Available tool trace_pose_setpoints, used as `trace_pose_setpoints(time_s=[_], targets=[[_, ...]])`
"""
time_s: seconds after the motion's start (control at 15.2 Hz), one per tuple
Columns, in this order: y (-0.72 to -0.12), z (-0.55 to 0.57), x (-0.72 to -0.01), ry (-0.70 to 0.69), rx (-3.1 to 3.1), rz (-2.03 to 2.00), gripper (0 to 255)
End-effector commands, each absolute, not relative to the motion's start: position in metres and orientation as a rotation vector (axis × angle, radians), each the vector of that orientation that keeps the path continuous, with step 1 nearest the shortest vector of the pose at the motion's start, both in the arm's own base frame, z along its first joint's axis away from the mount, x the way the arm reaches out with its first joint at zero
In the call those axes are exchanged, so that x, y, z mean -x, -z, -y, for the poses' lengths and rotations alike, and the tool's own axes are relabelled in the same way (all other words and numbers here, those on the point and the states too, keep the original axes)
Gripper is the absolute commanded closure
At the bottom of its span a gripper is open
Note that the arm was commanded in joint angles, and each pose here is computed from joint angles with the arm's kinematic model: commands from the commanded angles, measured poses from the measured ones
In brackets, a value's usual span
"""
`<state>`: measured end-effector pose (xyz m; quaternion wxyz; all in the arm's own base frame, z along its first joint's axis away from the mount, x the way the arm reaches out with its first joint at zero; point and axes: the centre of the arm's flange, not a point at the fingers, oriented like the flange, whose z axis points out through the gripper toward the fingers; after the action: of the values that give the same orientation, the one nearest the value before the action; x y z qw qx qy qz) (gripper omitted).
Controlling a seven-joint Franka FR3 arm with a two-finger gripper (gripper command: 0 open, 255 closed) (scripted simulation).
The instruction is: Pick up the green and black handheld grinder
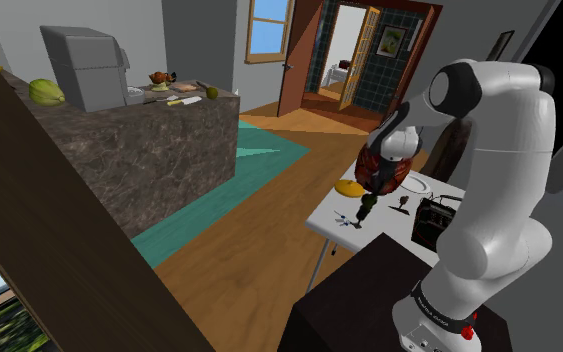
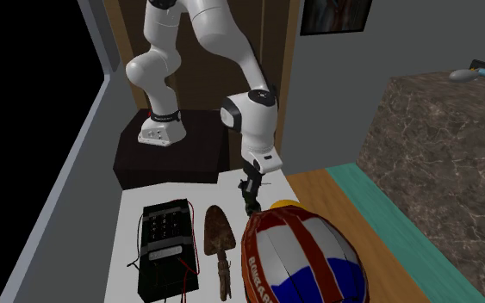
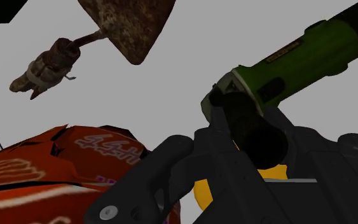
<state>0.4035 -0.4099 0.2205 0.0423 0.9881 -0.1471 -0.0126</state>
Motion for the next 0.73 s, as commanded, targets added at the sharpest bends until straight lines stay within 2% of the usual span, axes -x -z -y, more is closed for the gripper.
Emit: trace_pose_setpoints(time_s=[0.0, 0.66], targets=[[-0.231, 0.409, -0.404, 0.038, -3.023, 0.450, 255], [-0.284, 0.409, -0.404, 0.038, -3.023, 0.450, 255]])
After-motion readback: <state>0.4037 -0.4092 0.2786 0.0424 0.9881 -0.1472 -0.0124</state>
